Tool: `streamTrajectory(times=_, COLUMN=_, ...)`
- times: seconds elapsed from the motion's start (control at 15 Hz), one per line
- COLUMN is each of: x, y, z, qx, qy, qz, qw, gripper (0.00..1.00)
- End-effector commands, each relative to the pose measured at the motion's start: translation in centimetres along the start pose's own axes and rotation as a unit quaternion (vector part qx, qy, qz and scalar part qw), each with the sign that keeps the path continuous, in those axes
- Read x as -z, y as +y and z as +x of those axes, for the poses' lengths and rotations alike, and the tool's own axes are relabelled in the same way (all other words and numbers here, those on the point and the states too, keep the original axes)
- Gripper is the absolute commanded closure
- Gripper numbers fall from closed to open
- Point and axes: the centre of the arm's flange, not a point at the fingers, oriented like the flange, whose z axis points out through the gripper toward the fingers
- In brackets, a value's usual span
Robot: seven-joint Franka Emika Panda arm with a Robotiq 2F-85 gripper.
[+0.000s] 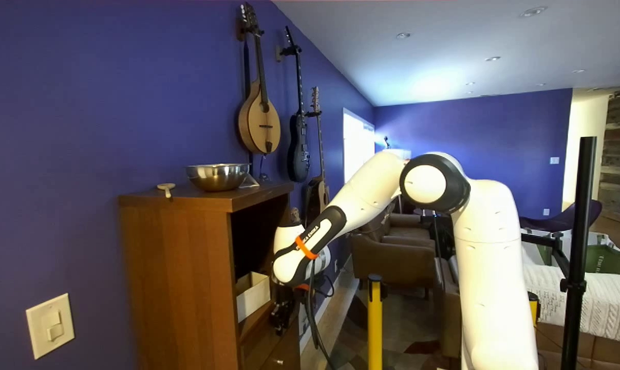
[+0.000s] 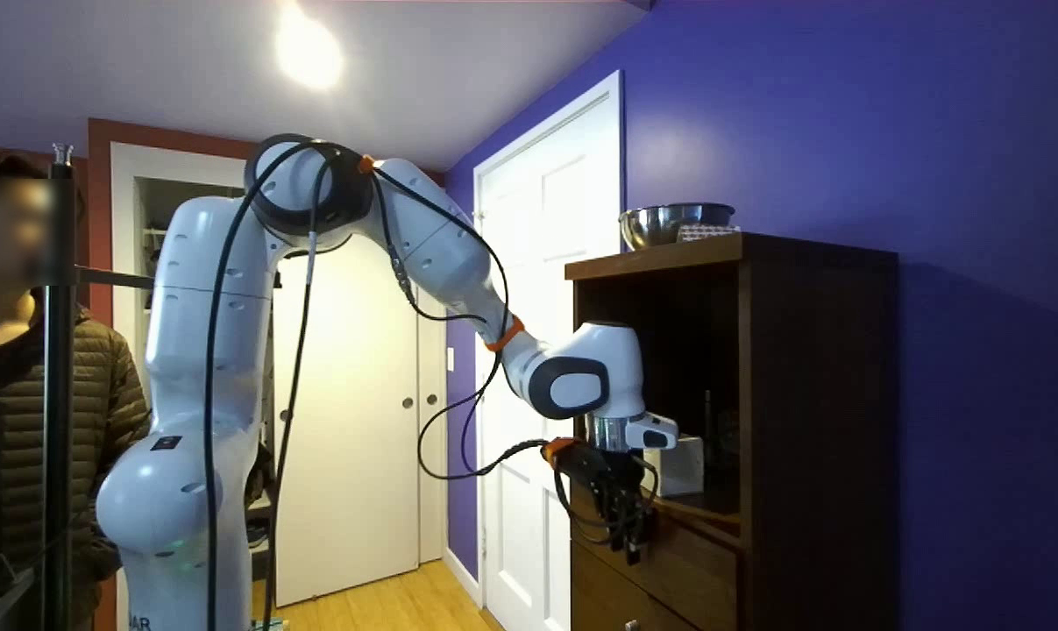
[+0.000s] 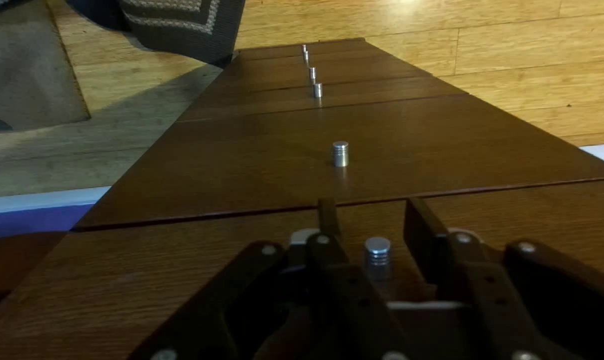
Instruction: Pull the topmost drawer fully open
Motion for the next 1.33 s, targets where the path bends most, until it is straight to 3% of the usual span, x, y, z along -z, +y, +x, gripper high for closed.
streamTrajectory(times=0.0, x=-0.5, y=0.1, z=1.2, qx=0.01, qy=0.027, qz=0.01, qw=0.9995, gripper=0.73)
streamTrajectory(times=0.07, x=-0.5, y=0.1, z=1.3, qx=0.01, qy=0.034, qz=0.011, qw=0.9993, gripper=0.69)
streamTrajectory(times=0.13, x=-0.5, y=0.0, z=1.2, qx=0.012, qy=0.033, qz=0.011, qw=0.9993, gripper=0.78)
streamTrajectory(times=0.2, x=-0.3, y=0.0, z=1.1, qx=0.015, qy=0.034, qz=0.006, qw=0.9993, gripper=0.93)
streamTrajectory(times=0.27, x=-0.1, y=-0.1, z=1.0, qx=0.017, qy=0.032, qz=0.003, qw=0.9993, gripper=0.99)
streamTrajectory(times=0.53, x=1.7, y=-0.4, z=-1.0, qx=0.037, qy=-0.029, qz=-0.01, qw=0.9989, gripper=0.96)
streamTrajectory(times=0.73, x=2.4, y=-0.4, z=-3.9, qx=0.054, qy=-0.114, qz=-0.001, qw=0.992, gripper=0.96)
streamTrajectory(times=0.8, x=3.0, y=-0.4, z=-4.6, qx=0.053, qy=-0.122, qz=0.01, qw=0.9911, gripper=0.6)
streamTrajectory(times=0.93, x=3.8, y=0.2, z=-6.9, qx=0.049, qy=-0.157, qz=0.021, qw=0.9862, gripper=0.55)
streamTrajectory(times=1.07, x=5.3, y=0.5, z=-8.8, qx=0.043, qy=-0.189, qz=0.03, qw=0.9805, gripper=0.41)
streamTrajectory(times=1.27, x=8.0, y=0.5, z=-10.1, qx=0.03, qy=-0.182, qz=0.044, qw=0.9818, gripper=0.2)
